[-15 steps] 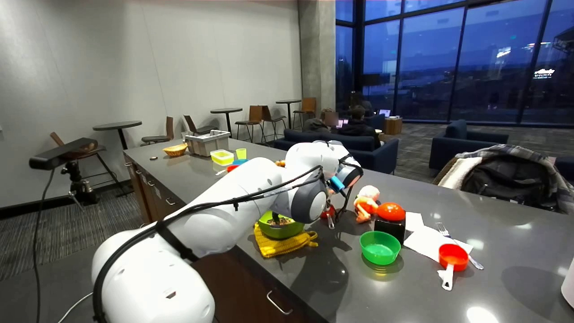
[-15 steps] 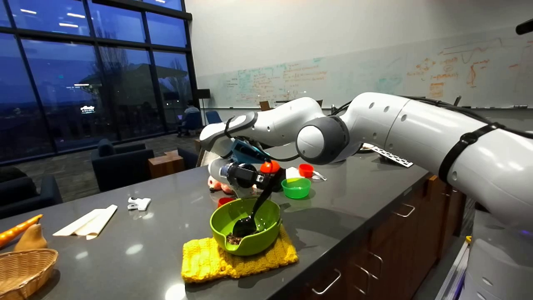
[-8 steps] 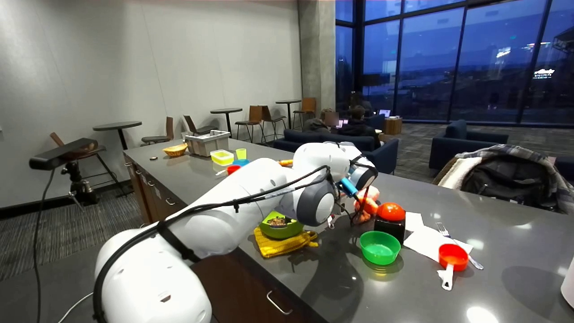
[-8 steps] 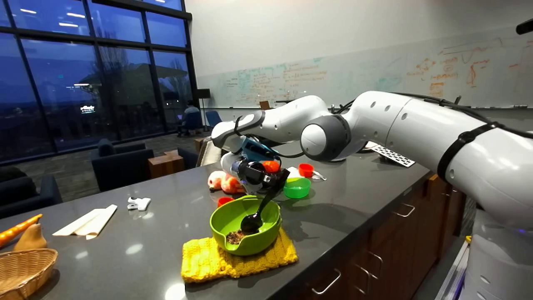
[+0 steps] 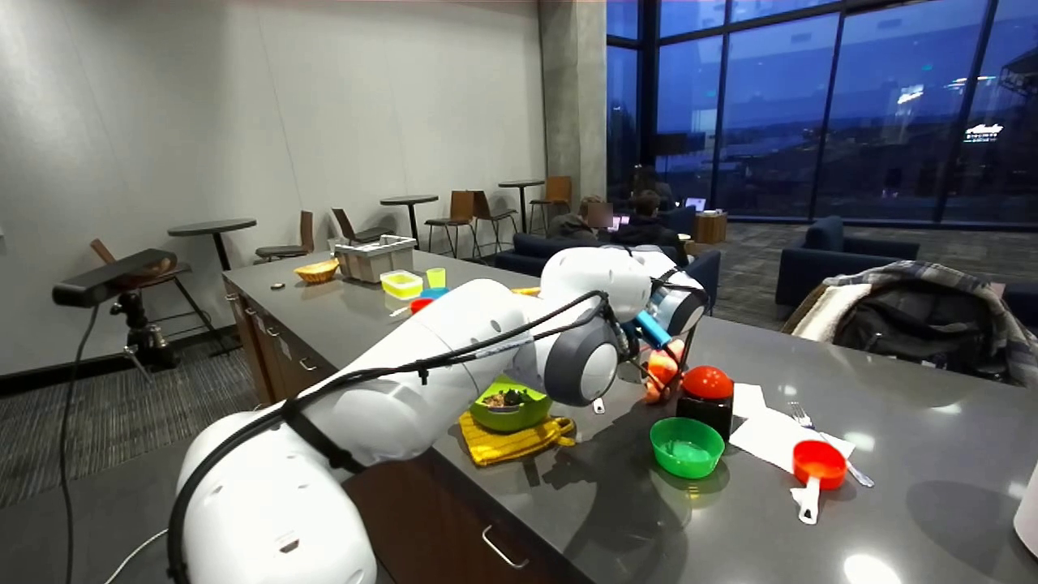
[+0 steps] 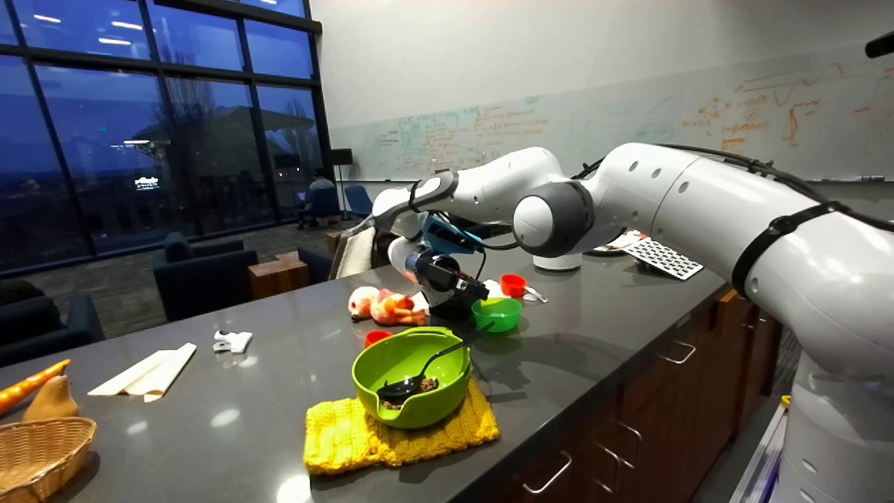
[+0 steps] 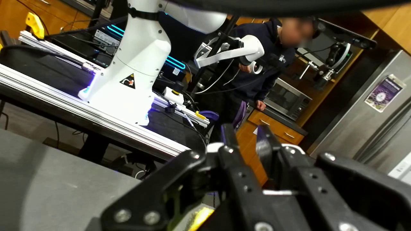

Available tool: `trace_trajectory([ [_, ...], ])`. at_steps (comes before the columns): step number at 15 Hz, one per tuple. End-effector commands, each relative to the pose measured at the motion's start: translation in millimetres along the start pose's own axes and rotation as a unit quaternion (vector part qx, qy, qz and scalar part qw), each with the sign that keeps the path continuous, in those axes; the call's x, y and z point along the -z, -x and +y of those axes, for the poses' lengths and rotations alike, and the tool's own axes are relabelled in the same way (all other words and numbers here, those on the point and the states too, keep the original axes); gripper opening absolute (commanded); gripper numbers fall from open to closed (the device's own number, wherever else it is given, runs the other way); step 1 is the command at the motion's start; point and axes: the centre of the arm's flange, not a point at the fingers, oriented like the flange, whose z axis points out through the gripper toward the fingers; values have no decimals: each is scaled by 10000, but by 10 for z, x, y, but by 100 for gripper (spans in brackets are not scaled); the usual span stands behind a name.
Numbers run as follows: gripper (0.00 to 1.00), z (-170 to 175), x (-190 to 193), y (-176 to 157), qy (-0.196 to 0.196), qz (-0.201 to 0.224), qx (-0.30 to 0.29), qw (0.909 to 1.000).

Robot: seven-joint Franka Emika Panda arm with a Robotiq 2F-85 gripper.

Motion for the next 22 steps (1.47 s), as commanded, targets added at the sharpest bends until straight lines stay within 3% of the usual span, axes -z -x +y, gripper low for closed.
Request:
trace_trajectory([
  [1,6,-37,-124,179,115,108,-26,9999],
  [7,6,-153,-111,181,201,176,35,9996],
  [8,36,-170,-125,184,253,236,49,9994],
  [9,50,-186,-136,184,283,293,66,9991],
  [15,88,-257,-172,236,520,892,316,9941],
  [17,99,-271,-187,268,563,1120,419,9912],
  [22,100,-238,-231,303,669,1620,595,9827],
])
